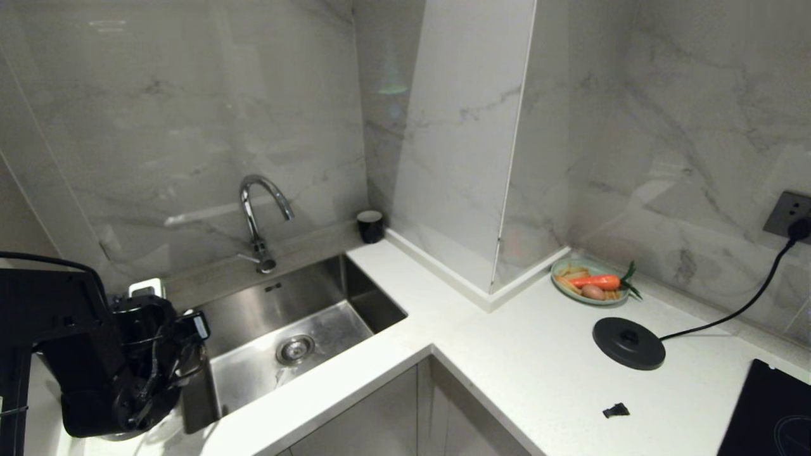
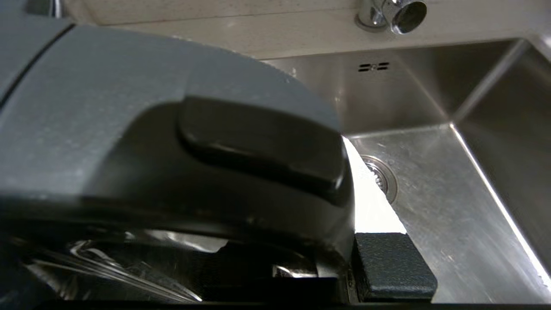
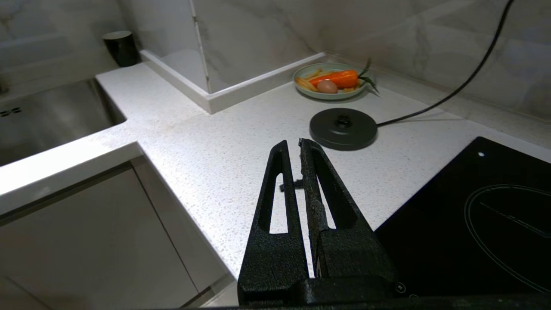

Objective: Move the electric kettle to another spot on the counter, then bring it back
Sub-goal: Grab the kettle, then place it on the power base

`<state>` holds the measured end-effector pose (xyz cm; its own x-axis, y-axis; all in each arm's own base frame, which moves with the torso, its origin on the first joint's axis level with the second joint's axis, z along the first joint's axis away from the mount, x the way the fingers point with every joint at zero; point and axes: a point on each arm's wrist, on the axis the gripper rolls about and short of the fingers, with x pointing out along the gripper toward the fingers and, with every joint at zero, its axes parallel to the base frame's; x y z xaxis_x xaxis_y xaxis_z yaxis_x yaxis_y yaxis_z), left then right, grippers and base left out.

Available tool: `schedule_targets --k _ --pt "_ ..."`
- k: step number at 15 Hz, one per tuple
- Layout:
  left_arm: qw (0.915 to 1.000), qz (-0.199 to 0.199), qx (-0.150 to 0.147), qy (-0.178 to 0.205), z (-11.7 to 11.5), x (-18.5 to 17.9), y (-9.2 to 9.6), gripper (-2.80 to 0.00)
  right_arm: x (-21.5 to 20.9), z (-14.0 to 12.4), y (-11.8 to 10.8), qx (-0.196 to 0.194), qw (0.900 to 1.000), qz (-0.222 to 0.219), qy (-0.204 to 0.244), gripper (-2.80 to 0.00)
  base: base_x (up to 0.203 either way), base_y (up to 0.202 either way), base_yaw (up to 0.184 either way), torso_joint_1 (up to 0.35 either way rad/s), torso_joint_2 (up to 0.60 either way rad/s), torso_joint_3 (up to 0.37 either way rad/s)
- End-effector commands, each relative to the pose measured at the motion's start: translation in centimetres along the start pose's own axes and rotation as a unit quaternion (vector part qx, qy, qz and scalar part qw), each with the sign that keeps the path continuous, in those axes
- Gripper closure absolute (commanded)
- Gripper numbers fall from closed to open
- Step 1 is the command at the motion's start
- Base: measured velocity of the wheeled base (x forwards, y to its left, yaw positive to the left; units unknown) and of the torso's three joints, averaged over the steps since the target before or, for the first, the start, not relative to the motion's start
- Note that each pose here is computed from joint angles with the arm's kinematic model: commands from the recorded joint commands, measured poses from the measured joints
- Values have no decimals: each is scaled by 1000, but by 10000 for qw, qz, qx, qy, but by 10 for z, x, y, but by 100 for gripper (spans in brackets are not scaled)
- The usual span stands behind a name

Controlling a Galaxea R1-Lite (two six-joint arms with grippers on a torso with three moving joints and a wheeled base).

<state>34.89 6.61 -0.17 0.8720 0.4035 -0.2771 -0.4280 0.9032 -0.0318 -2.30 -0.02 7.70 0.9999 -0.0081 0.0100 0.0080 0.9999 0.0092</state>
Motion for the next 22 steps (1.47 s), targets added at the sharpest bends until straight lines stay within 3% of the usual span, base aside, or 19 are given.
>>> schedule_targets --k 1,6,11,13,22 --pt "9999 62 -38 -70 1 4 4 0 0 0 0 0 10000 2 -4 0 0 0 0 0 0 0" --pt "9999 51 -43 -83 3 3 5 0 0 0 0 0 10000 2 -4 0 0 0 0 0 0 0" --pt "9993 -115 -90 -347 26 -13 0 0 0 0 0 0 10000 2 -4 0 0 0 0 0 0 0" --pt "9983 -525 -50 -266 28 -26 -5 0 0 0 0 0 10000 2 -1 0 0 0 0 0 0 0" --pt "9873 -1483 87 -569 55 -79 -50 0 0 0 0 0 10000 2 -4 0 0 0 0 0 0 0"
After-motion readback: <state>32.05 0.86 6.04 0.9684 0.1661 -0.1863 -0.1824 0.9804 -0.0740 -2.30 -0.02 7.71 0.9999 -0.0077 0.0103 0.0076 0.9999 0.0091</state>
